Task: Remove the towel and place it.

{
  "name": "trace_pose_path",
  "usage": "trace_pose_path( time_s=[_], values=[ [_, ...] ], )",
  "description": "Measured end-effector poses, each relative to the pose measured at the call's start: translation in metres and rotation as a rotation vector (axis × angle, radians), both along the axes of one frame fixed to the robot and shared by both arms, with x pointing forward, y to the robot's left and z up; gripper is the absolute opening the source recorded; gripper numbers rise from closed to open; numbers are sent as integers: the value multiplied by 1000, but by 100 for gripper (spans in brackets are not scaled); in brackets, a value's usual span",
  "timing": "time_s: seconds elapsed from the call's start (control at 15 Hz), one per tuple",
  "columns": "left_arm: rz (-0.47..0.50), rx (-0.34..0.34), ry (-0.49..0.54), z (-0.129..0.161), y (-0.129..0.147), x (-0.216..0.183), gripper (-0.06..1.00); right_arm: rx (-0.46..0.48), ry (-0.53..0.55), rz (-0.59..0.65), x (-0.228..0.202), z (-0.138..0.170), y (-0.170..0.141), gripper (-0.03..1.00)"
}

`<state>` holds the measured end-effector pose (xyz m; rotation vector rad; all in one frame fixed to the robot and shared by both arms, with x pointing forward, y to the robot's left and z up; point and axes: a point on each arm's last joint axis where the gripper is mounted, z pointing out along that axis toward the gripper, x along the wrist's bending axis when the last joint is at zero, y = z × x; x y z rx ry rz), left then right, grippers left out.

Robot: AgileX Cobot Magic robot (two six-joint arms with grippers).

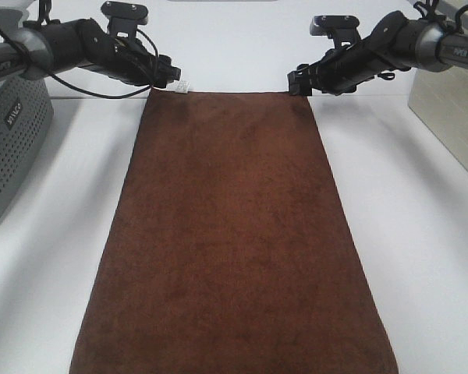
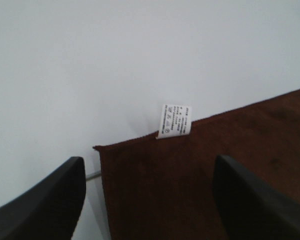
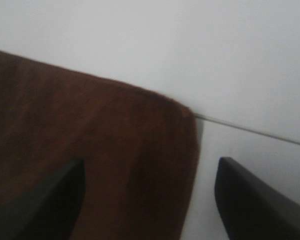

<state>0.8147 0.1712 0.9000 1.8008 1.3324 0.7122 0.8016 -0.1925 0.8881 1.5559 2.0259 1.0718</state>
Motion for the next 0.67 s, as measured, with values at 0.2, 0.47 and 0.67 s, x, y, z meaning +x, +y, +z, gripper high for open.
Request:
trace_pose_path(
  time_s=[0.2,0.47,0.67],
  values=[
    [-75,50,171,40,-1,-19,67,25,106,84,-21,63,5,73],
    [-68,144,410,122,19,-64,70,-60,186,-3,-64,170,-15,77],
    [139,134,430,177,86,-82,74,-85,219,-117,-91,220,-61,77]
  ],
)
